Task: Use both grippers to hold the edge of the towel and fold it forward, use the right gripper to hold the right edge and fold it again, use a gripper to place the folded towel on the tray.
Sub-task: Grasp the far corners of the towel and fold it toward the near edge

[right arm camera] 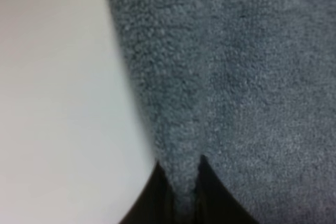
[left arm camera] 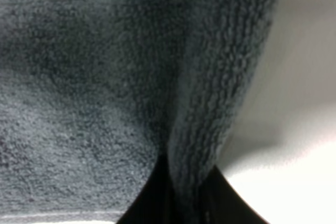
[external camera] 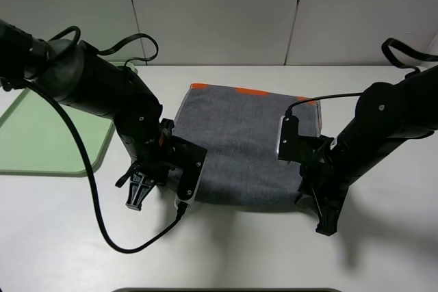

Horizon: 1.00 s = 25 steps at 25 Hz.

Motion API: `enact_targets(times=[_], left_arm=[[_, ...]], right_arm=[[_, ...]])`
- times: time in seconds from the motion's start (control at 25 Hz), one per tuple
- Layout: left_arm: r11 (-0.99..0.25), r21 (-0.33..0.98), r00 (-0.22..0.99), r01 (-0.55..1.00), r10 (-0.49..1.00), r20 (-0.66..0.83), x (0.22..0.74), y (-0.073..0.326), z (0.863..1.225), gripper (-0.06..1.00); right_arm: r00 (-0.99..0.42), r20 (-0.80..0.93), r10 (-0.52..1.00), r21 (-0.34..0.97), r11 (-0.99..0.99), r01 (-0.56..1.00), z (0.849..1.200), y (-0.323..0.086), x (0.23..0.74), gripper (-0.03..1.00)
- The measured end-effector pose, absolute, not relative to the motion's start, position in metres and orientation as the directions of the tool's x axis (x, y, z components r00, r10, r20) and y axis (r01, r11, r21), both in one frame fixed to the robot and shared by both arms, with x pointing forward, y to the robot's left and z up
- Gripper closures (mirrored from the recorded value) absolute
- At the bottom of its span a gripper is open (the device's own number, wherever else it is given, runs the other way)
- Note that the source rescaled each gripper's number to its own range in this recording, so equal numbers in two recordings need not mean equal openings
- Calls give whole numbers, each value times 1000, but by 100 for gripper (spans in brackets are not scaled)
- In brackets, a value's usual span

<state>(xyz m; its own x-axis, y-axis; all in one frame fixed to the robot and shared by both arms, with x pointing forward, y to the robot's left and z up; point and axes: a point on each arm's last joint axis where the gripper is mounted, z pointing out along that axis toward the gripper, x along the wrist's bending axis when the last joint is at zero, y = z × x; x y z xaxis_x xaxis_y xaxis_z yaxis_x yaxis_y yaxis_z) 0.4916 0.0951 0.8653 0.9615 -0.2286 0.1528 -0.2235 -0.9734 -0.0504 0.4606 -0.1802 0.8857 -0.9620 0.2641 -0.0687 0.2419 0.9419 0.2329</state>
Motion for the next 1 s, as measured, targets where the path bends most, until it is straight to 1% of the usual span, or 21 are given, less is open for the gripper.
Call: enact_targets(times=[0.2, 0.48, 0.64, 0.8, 1.0], left_arm=[[-976, -64, 966, -206, -213, 147, 489, 99, 881, 94], [-977, -121, 948, -175, -200, 246, 482, 102, 921, 94], [-981, -141, 945, -134, -170, 279, 478, 105, 938, 94], [-984, -146, 946, -100, -139, 291, 474, 111, 953, 94], [-994, -106, 942, -36, -69, 330, 467, 116, 975, 94]], right_arm=[[-960, -88, 266, 256, 937, 236, 899, -181, 459, 97], [-951, -94, 295, 282, 924, 259, 912, -181, 455, 97], [-937, -128, 325, 328, 906, 269, 931, -182, 453, 97], [-922, -151, 356, 373, 884, 280, 950, -184, 447, 97], [-912, -142, 384, 397, 866, 303, 967, -187, 437, 97]])
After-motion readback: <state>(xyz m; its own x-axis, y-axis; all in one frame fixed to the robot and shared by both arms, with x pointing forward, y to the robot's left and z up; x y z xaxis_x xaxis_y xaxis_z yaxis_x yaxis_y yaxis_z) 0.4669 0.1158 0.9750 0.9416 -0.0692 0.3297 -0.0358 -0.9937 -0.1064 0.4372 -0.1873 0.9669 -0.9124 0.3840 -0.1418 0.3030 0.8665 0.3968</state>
